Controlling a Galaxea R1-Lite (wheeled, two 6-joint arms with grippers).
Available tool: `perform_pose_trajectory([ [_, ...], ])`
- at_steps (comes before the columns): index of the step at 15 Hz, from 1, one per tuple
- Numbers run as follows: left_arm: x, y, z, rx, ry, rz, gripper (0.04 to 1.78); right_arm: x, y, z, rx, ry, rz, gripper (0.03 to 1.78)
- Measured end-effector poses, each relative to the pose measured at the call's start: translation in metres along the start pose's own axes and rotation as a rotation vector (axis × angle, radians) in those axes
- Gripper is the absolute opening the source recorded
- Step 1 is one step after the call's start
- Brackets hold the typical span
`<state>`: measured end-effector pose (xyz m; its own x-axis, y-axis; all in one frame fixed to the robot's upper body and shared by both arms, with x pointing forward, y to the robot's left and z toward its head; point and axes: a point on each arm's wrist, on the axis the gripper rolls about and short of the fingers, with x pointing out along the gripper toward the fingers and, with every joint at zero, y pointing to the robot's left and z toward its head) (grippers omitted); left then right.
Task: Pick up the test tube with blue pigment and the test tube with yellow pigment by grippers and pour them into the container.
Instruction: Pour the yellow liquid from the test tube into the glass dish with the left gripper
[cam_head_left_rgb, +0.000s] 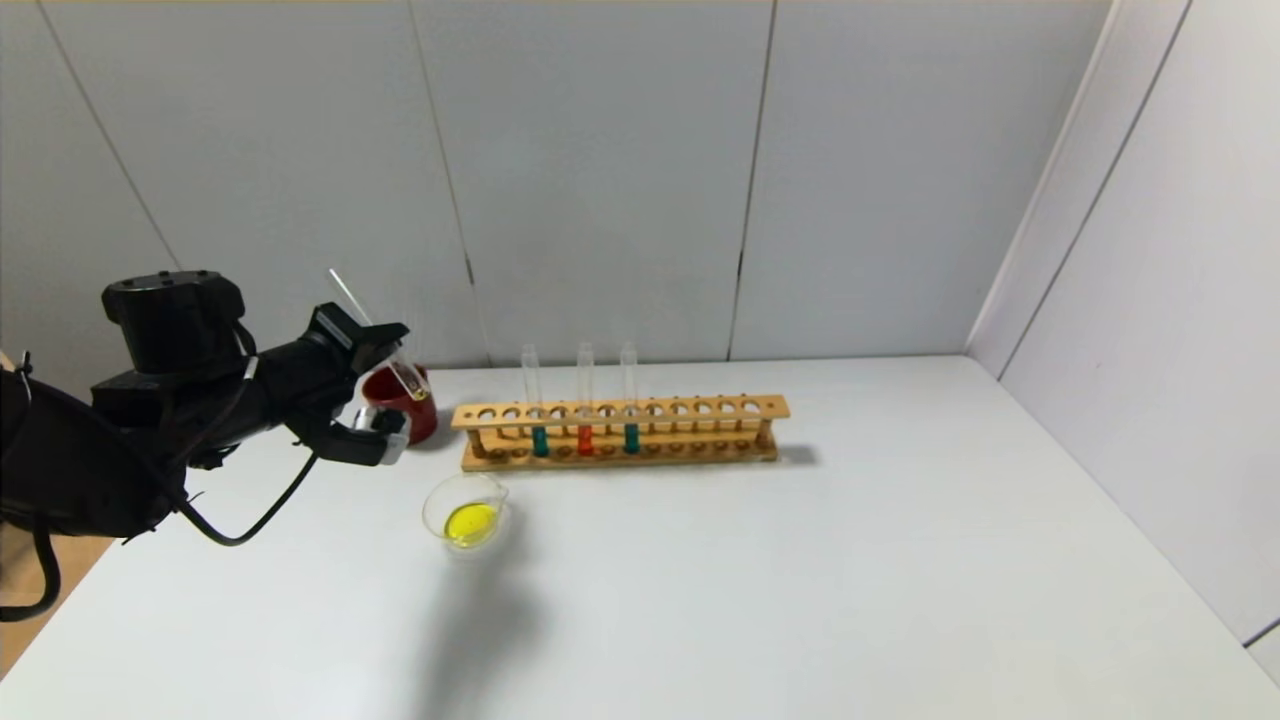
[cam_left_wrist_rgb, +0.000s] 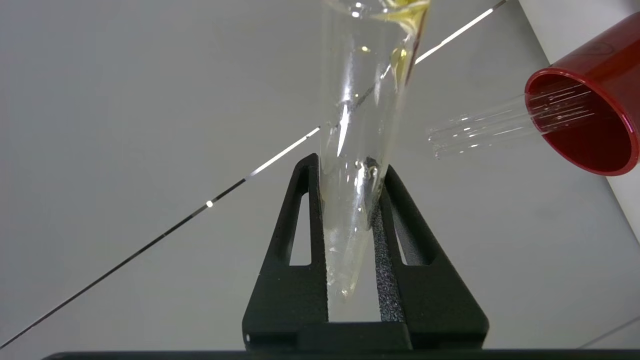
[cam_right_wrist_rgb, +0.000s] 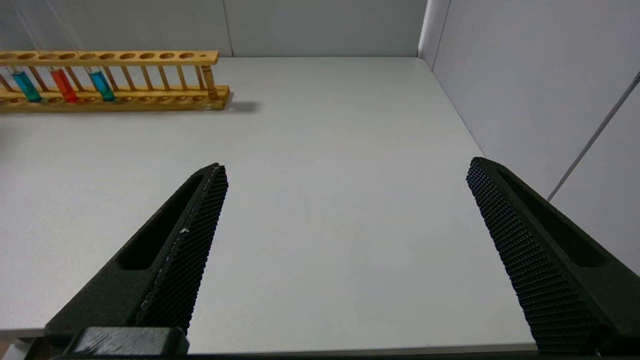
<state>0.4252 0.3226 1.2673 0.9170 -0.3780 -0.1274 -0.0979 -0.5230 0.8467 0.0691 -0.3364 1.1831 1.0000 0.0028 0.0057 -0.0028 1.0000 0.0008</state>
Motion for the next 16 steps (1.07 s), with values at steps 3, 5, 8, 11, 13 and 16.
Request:
perform_pose_trajectory([
  [3,-0.0032,0.0018,0.0031,0.004,-0.006,-0.002,0.32,0.0,0.0,0.0,0.0,0.0,0.0,1.75],
  [5,-0.0052,0.0023,0.0043,0.009,-0.008,-0.002,0.32,0.0,0.0,0.0,0.0,0.0,0.0,1.75],
  [8,-0.0063,0.0038,0.0049,0.014,-0.008,0.002,0.32,0.0,0.0,0.0,0.0,0.0,0.0,1.75],
  [11,-0.0068,0.0055,0.0039,0.043,-0.003,0.007,0.32,0.0,0.0,0.0,0.0,0.0,0.0,1.75],
  [13,-0.0076,0.0072,0.0031,0.07,0.001,0.012,0.32,0.0,0.0,0.0,0.0,0.0,0.0,1.75],
  [16,-0.0083,0.0078,0.0032,0.096,-0.002,0.015,0.32,0.0,0.0,0.0,0.0,0.0,0.0,1.75],
])
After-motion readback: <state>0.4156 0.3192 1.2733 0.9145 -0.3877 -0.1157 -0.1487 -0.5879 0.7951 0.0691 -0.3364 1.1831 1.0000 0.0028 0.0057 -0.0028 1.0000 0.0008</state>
